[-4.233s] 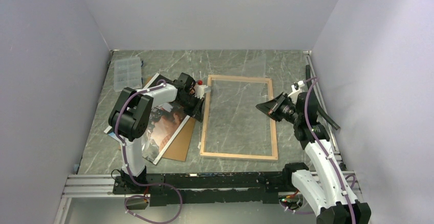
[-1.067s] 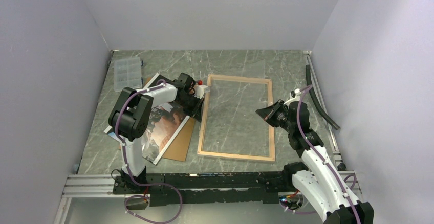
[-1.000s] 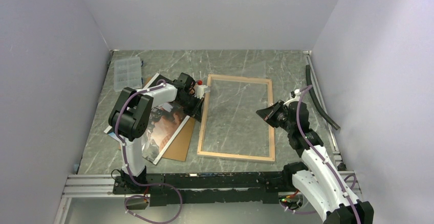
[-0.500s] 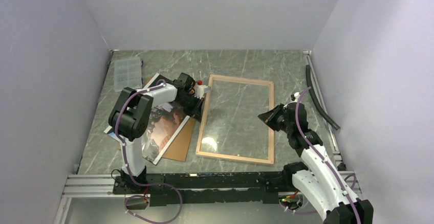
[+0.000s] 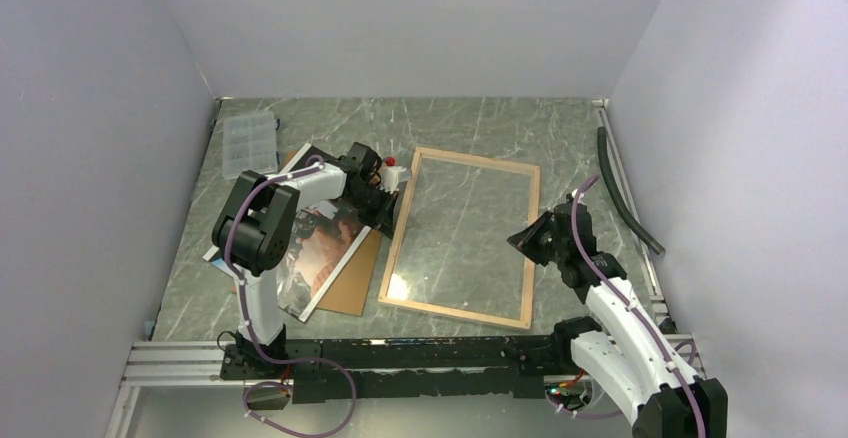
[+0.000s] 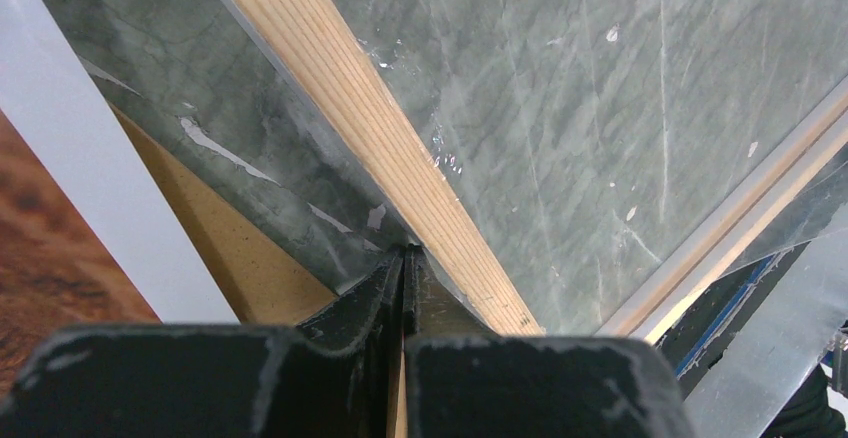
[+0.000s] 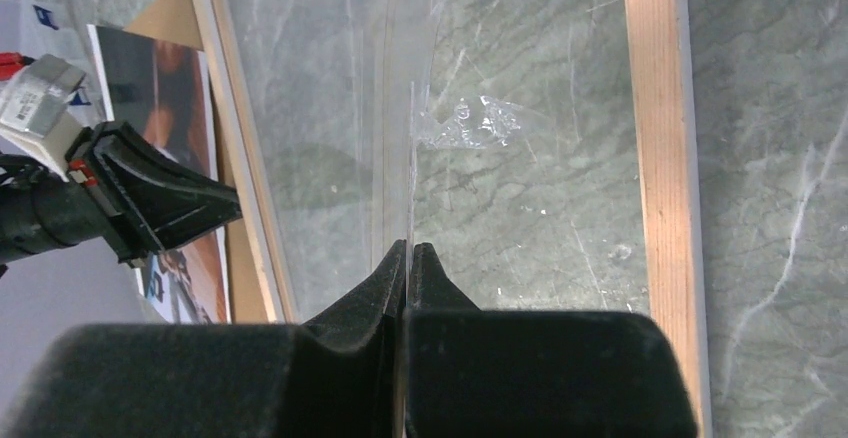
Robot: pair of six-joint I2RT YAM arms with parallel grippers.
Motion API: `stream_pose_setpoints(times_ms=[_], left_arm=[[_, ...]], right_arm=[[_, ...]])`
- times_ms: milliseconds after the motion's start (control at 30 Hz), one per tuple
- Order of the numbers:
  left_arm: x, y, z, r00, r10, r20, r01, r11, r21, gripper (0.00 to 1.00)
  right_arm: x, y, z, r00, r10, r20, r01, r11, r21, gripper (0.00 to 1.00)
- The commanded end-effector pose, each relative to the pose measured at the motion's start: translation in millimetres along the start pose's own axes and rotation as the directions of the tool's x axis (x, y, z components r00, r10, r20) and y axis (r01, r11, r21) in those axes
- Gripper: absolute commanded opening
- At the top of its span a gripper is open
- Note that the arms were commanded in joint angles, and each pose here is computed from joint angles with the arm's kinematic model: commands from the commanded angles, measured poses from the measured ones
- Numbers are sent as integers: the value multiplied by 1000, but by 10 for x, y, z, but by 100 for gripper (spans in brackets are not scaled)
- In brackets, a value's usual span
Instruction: Put the photo into the frame
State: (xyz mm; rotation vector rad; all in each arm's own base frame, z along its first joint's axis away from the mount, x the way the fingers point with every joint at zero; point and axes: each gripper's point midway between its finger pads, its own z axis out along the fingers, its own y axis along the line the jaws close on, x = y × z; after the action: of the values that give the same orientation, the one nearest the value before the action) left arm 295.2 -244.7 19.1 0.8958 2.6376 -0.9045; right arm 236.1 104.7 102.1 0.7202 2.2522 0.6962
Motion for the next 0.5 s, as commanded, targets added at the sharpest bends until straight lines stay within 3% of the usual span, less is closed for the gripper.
stream_pose_setpoints(times_ms=[0, 300, 400, 467], left_arm=[[-27, -85, 30, 1000, 16, 5, -16, 999, 30, 7], [-26, -87, 31, 1000, 17, 3, -17, 999, 28, 7], [-17, -84, 23, 1000, 17, 1, -17, 1000, 24, 7], [-26, -91, 9, 1000, 17, 3, -17, 1000, 24, 7]], right_arm=[[144, -44, -8, 998, -23, -58, 24, 999, 22, 0], [166, 97, 6, 996, -56, -71, 53, 998, -42, 0], [140, 85, -25, 992, -95, -80, 94, 995, -16, 10], [120, 85, -48, 988, -127, -88, 127, 992, -4, 22]])
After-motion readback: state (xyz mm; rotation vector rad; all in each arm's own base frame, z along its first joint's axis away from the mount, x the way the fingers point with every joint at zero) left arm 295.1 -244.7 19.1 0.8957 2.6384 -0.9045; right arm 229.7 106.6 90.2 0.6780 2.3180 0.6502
